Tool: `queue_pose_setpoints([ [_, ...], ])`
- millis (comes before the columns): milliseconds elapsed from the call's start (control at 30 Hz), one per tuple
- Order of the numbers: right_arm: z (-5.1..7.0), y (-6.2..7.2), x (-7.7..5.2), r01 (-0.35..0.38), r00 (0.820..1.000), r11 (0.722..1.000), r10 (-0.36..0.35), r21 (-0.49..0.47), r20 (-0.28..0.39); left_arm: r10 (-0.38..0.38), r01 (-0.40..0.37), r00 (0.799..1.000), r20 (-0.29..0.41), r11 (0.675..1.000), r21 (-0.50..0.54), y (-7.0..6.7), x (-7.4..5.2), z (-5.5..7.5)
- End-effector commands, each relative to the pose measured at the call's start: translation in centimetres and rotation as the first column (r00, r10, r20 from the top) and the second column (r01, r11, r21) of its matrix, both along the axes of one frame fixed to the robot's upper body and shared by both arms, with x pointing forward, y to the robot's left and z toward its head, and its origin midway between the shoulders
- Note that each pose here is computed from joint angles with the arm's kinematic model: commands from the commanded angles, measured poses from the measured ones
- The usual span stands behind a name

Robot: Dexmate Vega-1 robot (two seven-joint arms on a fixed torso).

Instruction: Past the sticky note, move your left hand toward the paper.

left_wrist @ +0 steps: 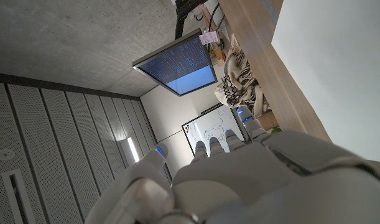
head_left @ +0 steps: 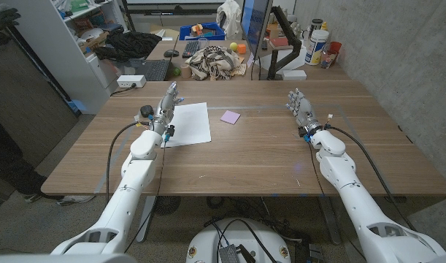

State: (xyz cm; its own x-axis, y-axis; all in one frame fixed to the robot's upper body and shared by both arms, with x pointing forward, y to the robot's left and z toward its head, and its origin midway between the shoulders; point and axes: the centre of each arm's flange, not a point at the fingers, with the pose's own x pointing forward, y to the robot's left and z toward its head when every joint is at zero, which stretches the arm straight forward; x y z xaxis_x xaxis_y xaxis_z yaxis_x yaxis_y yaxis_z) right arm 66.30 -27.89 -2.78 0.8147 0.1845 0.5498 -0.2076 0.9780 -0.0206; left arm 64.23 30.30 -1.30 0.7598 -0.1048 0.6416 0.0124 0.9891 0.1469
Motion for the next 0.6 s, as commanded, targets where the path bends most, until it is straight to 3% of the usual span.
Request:
queue_pose_setpoints([
  [33,0.1,0.1,0.1,-0.001,1.000,1.000,0.001,-0.004,0.001,0.085,-0.089,0.994,0.066,0.995,0.053,0.1,-0.9,0.6],
  [600,-0.1,-0.2,-0.2,0.002,1.000,1.000,-0.002,-0.002,0.003,0.208,-0.231,0.963,0.169,0.964,0.131,-0.3,-2.3,1.3],
])
